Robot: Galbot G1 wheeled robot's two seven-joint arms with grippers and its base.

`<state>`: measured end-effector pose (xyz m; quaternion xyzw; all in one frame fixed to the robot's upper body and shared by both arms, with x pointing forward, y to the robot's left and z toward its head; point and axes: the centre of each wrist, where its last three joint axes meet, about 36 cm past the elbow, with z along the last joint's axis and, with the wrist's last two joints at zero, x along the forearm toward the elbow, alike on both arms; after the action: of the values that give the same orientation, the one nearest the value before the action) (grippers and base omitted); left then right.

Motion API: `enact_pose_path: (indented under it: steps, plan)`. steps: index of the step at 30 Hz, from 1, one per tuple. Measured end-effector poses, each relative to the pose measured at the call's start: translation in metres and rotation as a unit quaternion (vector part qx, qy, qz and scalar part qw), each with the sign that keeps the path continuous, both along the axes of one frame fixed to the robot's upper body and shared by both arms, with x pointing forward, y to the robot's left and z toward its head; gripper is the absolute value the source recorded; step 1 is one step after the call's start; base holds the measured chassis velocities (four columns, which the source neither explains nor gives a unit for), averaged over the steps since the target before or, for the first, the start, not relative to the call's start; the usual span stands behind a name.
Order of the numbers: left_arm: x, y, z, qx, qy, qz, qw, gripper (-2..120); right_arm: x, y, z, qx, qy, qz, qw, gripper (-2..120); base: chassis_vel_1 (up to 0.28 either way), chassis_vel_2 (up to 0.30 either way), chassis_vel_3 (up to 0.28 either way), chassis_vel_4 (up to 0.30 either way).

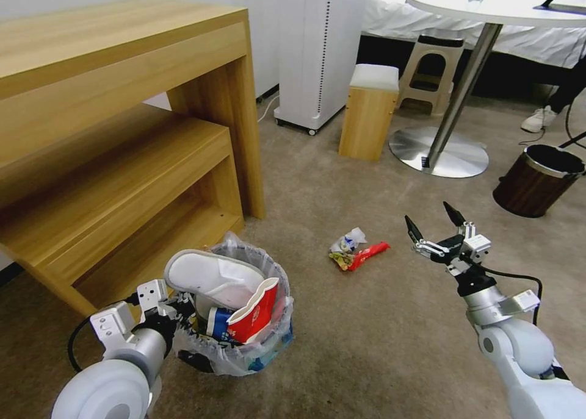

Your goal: Pick up the trash bin and place the garbage on the floor into it.

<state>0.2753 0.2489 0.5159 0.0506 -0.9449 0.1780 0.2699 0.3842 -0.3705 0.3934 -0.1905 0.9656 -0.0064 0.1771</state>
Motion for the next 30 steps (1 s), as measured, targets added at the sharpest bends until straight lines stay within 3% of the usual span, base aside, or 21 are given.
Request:
enact_pose_path:
  steps: [22, 30]
  plan:
    - [-0.003, 0.001, 0.001, -0.001, -0.002, 0.006, 1.0000, 1, 0.001, 0.010, -0.013, 0.005, -0.007, 0.022, 1.000, 100, -0.010, -0.011, -0.010, -0.009]
    - [-0.004, 0.000, 0.004, -0.002, -0.005, 0.006, 1.0000, 1, 0.001, 0.011, -0.015, 0.004, -0.007, 0.025, 1.000, 100, -0.139, 0.093, 0.121, -0.099]
